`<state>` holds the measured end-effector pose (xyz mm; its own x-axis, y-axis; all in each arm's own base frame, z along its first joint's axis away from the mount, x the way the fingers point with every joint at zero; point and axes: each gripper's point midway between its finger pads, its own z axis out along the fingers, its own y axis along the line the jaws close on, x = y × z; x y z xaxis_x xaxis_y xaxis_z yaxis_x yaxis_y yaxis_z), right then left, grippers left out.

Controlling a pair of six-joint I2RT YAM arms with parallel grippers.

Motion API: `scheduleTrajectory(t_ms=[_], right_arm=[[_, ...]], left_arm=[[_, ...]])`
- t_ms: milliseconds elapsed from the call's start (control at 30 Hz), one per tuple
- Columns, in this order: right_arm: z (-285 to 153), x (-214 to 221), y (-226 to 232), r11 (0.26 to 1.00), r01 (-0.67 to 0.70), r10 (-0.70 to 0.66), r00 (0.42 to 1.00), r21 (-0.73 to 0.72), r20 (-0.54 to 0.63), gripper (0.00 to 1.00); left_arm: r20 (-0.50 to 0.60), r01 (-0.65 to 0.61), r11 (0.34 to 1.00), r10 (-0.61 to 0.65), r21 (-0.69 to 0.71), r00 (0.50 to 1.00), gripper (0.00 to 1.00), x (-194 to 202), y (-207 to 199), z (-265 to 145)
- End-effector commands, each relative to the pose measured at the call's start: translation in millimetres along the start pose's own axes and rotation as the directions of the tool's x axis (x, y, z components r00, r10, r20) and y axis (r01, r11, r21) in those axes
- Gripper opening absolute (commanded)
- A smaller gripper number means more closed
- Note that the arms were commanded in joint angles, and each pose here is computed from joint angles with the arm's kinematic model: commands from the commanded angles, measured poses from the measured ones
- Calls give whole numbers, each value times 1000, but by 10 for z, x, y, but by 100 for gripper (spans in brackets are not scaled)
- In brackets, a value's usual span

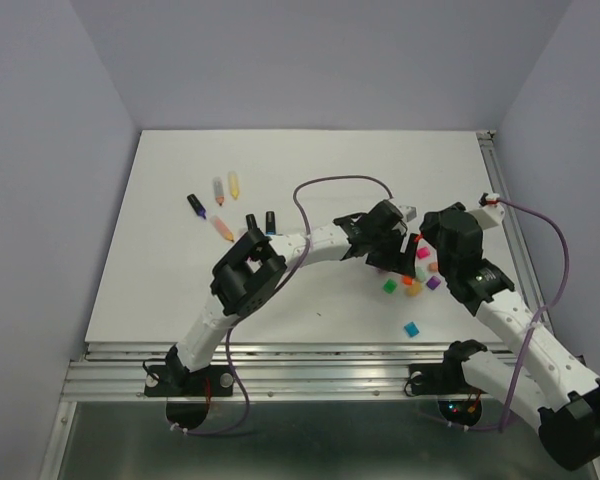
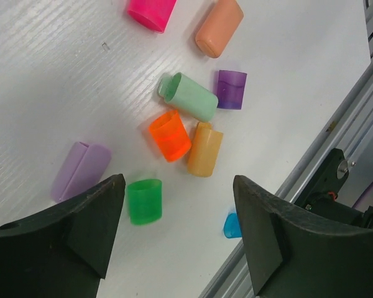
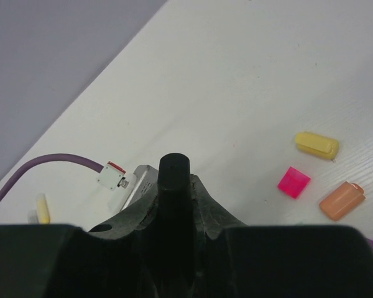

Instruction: Open the pen caps

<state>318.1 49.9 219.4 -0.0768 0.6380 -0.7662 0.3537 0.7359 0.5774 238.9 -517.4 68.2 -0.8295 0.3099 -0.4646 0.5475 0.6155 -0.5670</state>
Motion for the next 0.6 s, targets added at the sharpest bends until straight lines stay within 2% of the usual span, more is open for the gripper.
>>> scheduleTrajectory(t_ms=[0, 100, 133, 167, 233, 267, 333, 367, 400, 433, 500, 533, 567], right_arm=[[-28, -55, -35, 1000, -6, 6, 1000, 7, 23, 11], [-29, -38, 45, 1000, 3, -3, 1000, -14, -4, 11], [-23, -3, 59, 1000, 14, -14, 1000, -17, -23, 11], [-27, -14, 90, 1000, 16, -16, 1000, -25, -26, 11], [-23, 7, 138, 999, 23, -24, 999, -48, -38, 11], [-8, 41, 149, 998, 33, -36, 998, -55, -51, 11], [13, 90, 221, 994, 63, -70, 995, -85, -74, 11], [53, 189, 262, 991, 81, -93, 989, -104, -112, 10], [48, 227, 368, 984, 98, -119, 983, -150, -137, 10], [67, 280, 410, 980, 106, -133, 978, -168, -158, 10], [109, 493, 575, 959, 120, -181, 956, -255, -232, 10], [128, 579, 631, 951, 119, -196, 946, -287, -257, 9], [177, 747, 659, 939, 130, -229, 927, -317, -298, 9]], left_arm=[[161, -106, 992, 93, 75, 983, 82, -445, -513, -599], [184, -113, 993, 104, 43, 977, 92, -395, -404, -715], [222, -123, 992, 112, 36, 969, 95, -478, -407, -867], [203, -102, 995, 98, 11, 974, 96, -364, -261, -868], [251, -84, 996, 82, -1, 964, 96, -396, -217, -1090], [242, -44, 998, 56, -53, 969, 98, -273, 42, -1101], [289, -30, 998, 47, -63, 956, 99, -268, 96, -1327], [283, 17, 993, 16, -115, 959, 99, -122, 330, -1342], [320, 25, 993, 14, -116, 947, 99, -145, 334, -1505], [303, 65, 987, -16, -150, 953, 99, 33, 528, -1512], [354, 112, 982, -52, -152, 934, 99, 28, 669, -1752], [339, 156, 973, -91, -171, 936, 99, 205, 848, -1768], [370, 205, 960, -123, -191, 921, 99, 187, 1041, -1883]])
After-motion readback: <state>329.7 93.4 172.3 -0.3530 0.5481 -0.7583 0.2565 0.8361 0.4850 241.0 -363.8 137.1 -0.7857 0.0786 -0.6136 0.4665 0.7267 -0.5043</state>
